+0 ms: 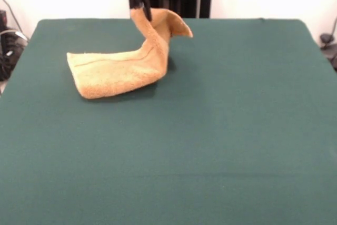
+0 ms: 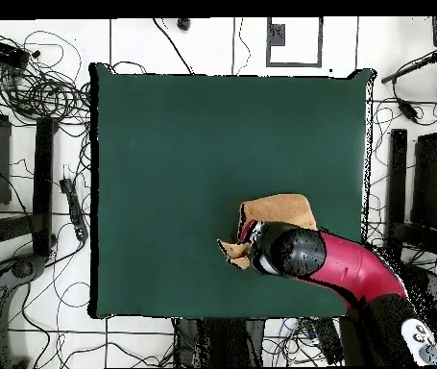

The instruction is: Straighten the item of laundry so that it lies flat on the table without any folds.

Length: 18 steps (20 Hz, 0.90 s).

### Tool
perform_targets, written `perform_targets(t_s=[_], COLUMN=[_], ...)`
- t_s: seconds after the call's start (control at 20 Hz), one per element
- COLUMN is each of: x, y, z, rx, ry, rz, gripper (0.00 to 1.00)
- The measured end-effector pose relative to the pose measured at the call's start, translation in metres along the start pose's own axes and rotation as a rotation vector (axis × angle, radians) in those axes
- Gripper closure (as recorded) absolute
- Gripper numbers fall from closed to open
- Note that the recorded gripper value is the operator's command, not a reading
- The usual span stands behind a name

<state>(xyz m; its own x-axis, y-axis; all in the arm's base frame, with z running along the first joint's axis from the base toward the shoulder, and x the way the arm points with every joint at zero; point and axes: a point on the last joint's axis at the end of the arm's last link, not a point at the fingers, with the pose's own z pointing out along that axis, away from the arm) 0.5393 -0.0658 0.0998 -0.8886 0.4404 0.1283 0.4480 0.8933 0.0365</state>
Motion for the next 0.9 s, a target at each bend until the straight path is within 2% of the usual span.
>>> perform_targets(t_s=[0.55, 0.9], x=[-0.012, -0.017], y=[-0.008, -0.012], z=[-0.073, -0.089], rx=[-0.005, -0.016], ry=[-0.020, -0.041], rz=[0.059, 0.078], gripper=[1.00, 1.00])
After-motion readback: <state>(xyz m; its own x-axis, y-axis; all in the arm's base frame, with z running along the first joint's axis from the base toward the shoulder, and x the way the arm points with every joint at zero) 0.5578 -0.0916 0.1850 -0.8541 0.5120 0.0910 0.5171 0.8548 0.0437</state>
